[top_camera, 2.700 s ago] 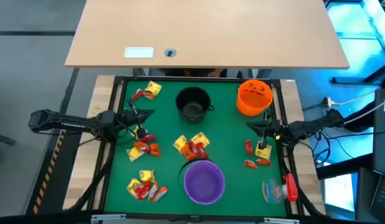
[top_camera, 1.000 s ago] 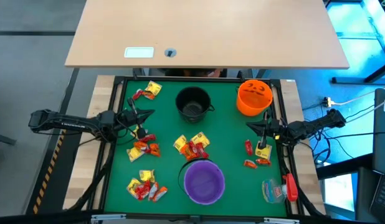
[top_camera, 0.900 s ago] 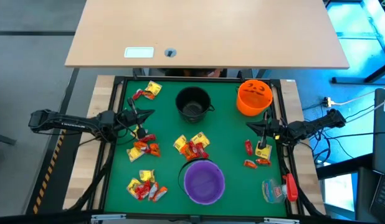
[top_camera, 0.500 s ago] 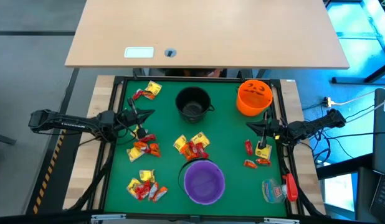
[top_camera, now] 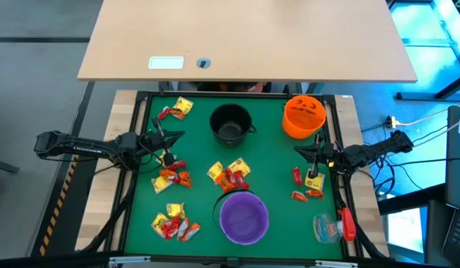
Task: Sort candy
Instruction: Put the red candy into the black bucket
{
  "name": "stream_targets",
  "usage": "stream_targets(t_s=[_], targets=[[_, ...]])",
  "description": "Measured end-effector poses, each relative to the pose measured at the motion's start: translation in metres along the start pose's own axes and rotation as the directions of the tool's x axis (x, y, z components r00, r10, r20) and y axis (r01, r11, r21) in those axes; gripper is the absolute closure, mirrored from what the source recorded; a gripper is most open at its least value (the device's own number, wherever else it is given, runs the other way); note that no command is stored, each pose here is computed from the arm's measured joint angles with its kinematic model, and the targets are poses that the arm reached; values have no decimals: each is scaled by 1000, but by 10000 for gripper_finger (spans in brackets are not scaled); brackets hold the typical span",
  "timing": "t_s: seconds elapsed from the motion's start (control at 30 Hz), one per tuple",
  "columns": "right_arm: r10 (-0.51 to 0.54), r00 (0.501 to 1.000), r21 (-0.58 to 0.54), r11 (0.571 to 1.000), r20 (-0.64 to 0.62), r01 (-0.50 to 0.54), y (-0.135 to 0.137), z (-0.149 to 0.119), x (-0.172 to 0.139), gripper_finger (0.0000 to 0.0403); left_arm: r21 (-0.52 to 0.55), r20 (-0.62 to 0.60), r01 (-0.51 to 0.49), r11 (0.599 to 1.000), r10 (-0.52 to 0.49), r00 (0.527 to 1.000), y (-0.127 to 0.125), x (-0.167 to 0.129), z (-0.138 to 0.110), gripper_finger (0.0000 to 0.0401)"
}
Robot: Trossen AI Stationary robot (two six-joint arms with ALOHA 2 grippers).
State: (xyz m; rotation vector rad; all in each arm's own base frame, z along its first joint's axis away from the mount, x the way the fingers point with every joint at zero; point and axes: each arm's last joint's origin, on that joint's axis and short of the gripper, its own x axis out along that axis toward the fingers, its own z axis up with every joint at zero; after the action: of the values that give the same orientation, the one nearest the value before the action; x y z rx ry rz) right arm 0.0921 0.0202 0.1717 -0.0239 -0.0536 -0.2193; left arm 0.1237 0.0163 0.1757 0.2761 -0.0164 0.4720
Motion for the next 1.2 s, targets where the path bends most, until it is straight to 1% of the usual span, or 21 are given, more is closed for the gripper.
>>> stream_targets(t_s=[0.9, 1.03, 1.13, 1.2], targets=[[0, 1000, 1, 1000, 2, 0, 0, 0, 0, 397, 0, 0, 0, 1000, 0, 1000, 0, 0, 0, 401], [-4, 1000, 18, 1000, 26, 3, 0, 3, 0, 397, 0, 0, 0, 1000, 0, 1000, 0, 0, 0, 401], [-36, 998, 36, 999, 46, 35, -1, 5, 0, 397, 0, 0, 0, 1000, 0, 1000, 0, 0, 0, 401], [-42, 995, 66, 997, 86, 37, -2, 10, 0, 397, 0, 0, 0, 1000, 0, 1000, 0, 0, 0, 401]])
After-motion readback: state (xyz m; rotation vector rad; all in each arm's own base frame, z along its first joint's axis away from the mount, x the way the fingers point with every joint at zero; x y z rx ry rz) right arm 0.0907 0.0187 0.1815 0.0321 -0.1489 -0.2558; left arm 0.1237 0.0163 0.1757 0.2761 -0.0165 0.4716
